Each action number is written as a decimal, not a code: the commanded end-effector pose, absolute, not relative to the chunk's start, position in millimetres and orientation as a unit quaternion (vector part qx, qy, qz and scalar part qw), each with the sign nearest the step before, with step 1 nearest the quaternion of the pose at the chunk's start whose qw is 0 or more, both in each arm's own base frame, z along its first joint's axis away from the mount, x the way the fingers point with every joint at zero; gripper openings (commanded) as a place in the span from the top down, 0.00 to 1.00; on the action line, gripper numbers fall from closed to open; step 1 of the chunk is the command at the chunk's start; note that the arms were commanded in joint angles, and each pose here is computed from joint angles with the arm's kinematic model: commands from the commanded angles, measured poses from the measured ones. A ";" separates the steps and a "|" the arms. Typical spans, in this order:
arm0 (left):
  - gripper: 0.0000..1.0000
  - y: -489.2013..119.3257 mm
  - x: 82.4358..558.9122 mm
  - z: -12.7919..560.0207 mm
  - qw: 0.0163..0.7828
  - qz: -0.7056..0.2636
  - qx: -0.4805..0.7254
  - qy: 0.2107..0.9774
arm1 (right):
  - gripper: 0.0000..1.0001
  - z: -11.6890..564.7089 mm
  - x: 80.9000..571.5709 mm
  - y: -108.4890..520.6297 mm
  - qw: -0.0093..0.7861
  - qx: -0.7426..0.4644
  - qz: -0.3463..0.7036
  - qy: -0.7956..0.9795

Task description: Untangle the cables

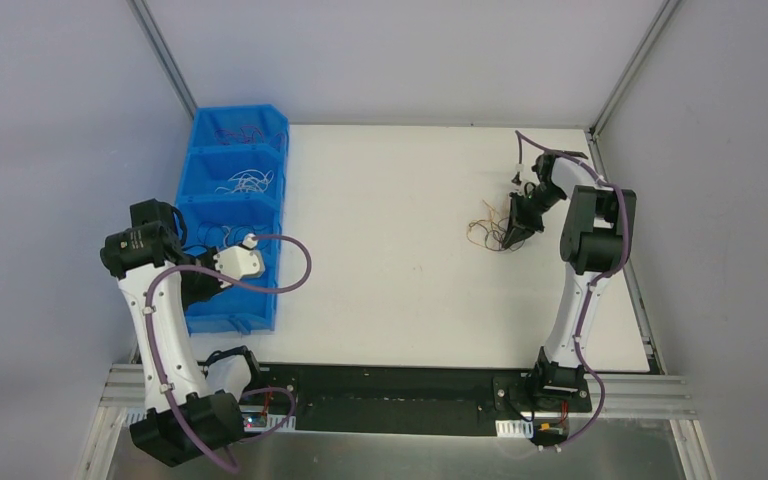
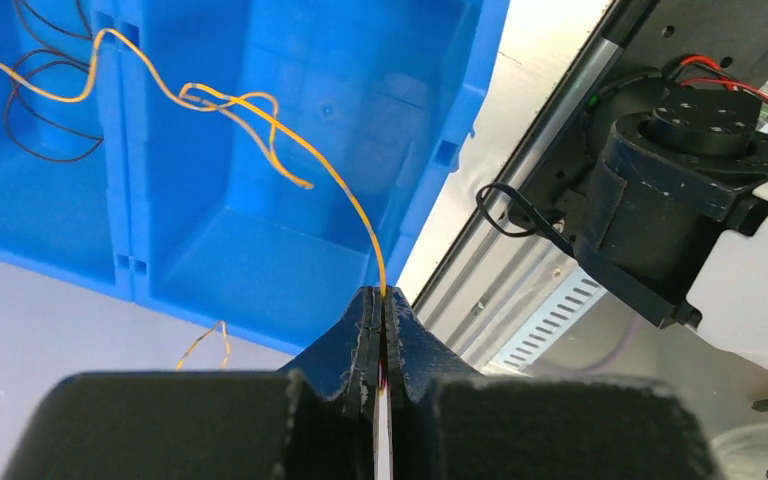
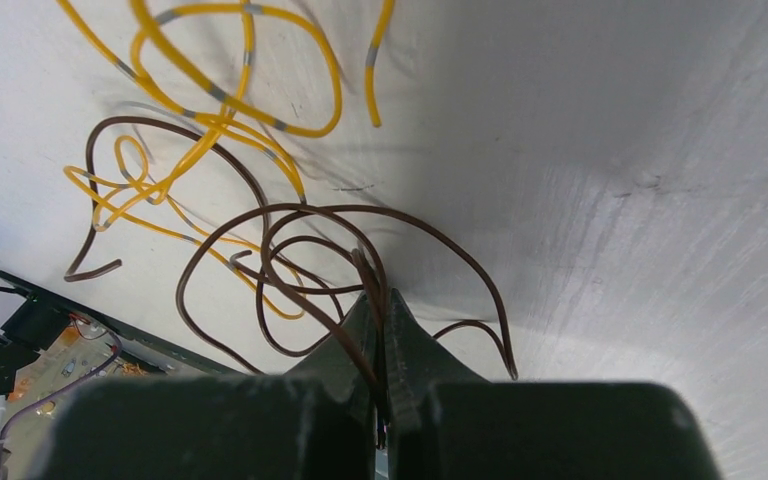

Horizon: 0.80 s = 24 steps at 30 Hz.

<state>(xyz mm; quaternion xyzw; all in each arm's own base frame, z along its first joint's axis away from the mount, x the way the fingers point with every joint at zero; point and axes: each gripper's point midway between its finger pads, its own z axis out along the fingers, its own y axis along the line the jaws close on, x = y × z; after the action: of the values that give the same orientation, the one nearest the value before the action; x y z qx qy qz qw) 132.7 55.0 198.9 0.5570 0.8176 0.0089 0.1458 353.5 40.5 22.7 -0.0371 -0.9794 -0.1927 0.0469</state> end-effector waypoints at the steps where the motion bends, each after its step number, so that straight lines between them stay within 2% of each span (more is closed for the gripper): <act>1: 1.00 29.3 93.9 202.5 0.136 -0.053 0.564 0.813 | 1.00 46.5 354.4 39.6 0.020 -0.042 -0.202 -0.978; 5: 1.00 6.7 96.6 208.4 0.197 -0.055 0.591 0.781 | 1.00 44.7 355.9 42.5 0.020 -0.049 -0.209 -0.976; 8: 1.00 -23.7 104.5 223.1 0.270 -0.087 0.589 0.757 | 1.00 43.5 356.1 43.6 0.022 -0.052 -0.211 -0.976; 11: 1.00 -47.6 107.6 235.4 0.294 -0.132 0.600 0.732 | 1.00 42.7 355.7 43.2 0.023 -0.051 -0.211 -0.976; 18: 1.00 -76.3 112.0 248.9 0.261 -0.220 0.583 0.737 | 1.00 44.2 355.5 42.2 0.020 -0.048 -0.208 -0.977; 24: 1.00 -60.2 115.7 229.7 0.195 -0.207 0.590 0.756 | 1.00 43.1 353.8 42.0 0.024 -0.052 -0.208 -0.976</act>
<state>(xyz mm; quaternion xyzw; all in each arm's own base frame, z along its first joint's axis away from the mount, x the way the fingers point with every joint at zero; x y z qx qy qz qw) 157.7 -65.2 240.2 0.6161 0.7178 -0.1555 0.2847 352.8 41.8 22.7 -0.0499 -0.9767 -0.2035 0.0462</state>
